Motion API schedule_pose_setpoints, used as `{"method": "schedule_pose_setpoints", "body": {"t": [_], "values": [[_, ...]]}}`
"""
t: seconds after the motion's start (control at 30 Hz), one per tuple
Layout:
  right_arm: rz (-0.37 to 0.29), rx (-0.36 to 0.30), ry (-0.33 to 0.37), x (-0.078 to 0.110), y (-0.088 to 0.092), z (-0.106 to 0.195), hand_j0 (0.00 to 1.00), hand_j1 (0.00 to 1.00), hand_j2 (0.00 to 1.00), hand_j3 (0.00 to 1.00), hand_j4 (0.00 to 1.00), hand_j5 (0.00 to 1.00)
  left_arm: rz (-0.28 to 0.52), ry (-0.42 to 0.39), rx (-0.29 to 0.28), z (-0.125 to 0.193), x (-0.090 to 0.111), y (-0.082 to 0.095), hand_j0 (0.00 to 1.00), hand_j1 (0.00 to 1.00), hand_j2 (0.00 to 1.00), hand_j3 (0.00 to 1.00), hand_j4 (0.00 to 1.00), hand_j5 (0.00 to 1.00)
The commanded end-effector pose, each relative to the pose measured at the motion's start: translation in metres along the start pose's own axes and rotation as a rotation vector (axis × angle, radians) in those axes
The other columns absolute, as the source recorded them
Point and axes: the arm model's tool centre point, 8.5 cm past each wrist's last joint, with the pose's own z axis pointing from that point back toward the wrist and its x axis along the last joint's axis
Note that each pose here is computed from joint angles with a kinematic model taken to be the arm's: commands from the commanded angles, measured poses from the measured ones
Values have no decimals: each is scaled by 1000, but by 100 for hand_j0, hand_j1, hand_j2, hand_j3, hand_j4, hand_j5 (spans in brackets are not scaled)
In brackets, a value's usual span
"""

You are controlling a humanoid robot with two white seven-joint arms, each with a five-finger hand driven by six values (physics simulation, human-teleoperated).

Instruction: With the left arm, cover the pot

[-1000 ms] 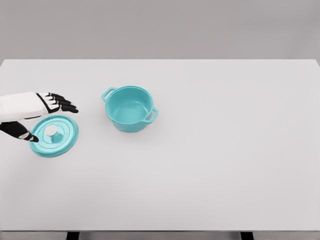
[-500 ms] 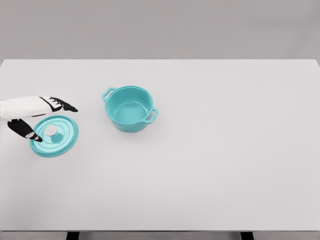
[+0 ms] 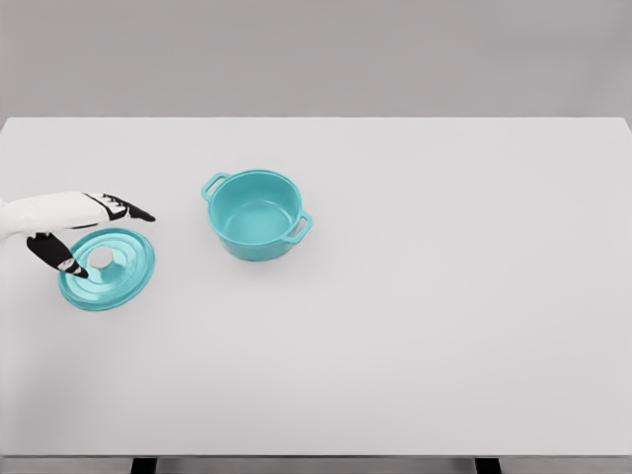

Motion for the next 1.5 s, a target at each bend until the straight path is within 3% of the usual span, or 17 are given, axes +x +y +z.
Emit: {"method": "schedule_pose_setpoints", "body": {"t": [0.0,1.3,1.47], "values": [[1,0,0,0,0,0,100,100,100,100,100,100,7,5,1,0,-2,-1,100,100,100,100,100,100],[1,0,0,0,0,0,100,100,100,100,100,100,3,28,-12,1,-7,-3,100,100,100,100,100,100],[1,0,0,0,0,0,100,100,100,100,100,100,4,27,-16,0,-7,-4,85,85,85,85,85,85]]}}
